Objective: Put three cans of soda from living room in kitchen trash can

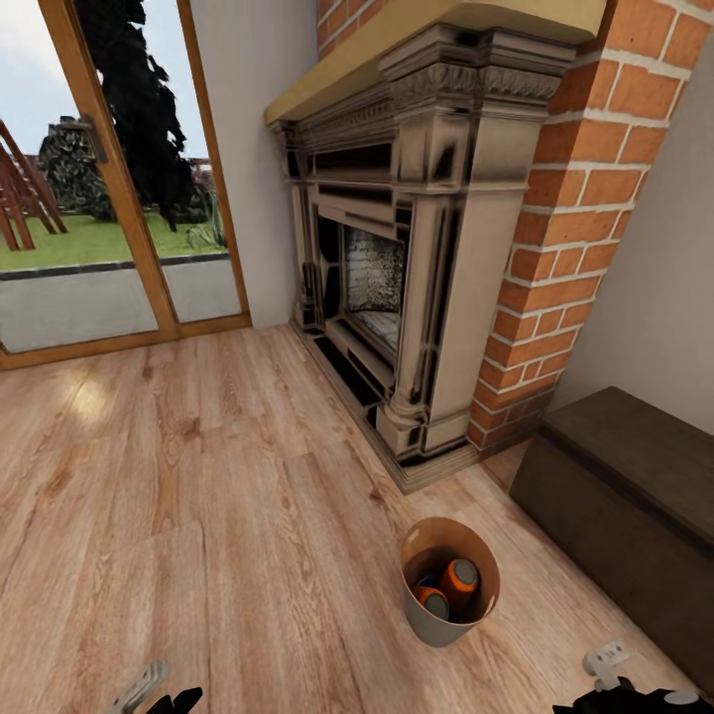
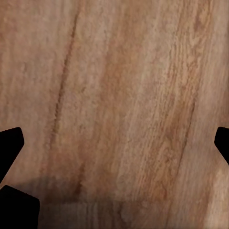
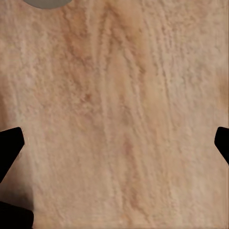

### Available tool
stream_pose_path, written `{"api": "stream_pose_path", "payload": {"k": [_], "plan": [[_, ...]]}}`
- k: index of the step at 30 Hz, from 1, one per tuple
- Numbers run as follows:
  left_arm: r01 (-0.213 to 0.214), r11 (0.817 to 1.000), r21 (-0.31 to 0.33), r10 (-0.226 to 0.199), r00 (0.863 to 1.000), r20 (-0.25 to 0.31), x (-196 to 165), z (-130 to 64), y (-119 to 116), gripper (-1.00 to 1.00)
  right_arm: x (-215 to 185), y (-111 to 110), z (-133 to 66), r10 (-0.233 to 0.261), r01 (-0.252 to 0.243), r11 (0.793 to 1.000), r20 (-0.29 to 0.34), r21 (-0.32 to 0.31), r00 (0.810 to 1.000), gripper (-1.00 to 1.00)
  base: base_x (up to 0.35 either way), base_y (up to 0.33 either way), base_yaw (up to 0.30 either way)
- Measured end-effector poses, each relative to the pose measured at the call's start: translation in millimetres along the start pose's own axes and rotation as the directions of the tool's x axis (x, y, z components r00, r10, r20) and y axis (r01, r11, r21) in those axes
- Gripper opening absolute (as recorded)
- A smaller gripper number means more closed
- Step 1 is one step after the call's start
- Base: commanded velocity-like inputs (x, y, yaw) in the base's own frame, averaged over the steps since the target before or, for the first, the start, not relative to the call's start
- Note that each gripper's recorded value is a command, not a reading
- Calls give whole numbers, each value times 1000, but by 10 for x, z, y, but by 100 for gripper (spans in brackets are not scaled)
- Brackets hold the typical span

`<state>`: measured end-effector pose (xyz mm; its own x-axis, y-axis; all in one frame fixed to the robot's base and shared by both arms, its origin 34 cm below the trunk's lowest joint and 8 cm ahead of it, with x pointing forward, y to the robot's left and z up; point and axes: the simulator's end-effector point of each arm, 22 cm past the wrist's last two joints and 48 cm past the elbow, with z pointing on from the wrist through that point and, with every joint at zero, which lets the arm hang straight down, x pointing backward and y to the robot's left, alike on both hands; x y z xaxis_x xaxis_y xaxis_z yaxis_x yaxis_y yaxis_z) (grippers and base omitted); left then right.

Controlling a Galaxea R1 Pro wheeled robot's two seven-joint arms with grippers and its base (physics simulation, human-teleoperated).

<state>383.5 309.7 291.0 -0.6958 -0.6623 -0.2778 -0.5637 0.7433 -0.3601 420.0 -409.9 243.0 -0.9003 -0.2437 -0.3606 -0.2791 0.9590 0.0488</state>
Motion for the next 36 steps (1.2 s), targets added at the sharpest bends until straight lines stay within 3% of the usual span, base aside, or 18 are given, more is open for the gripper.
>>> {"api": "stream_pose_path", "payload": {"k": [11, 36], "plan": [[0, 1000, 0, 0, 1000, 1, -5, -2, 1, 100, 10, 146, 59, 8, -8, 1000, -2, -25, 1000, 100, 0, 0, 0], [0, 1000, -2, 0, 1000, 3, -11, -4, 5, 100, 12, 144, 58, 9, -9, 1000, -2, -25, 1000, 100, 0, 0, 0]]}}
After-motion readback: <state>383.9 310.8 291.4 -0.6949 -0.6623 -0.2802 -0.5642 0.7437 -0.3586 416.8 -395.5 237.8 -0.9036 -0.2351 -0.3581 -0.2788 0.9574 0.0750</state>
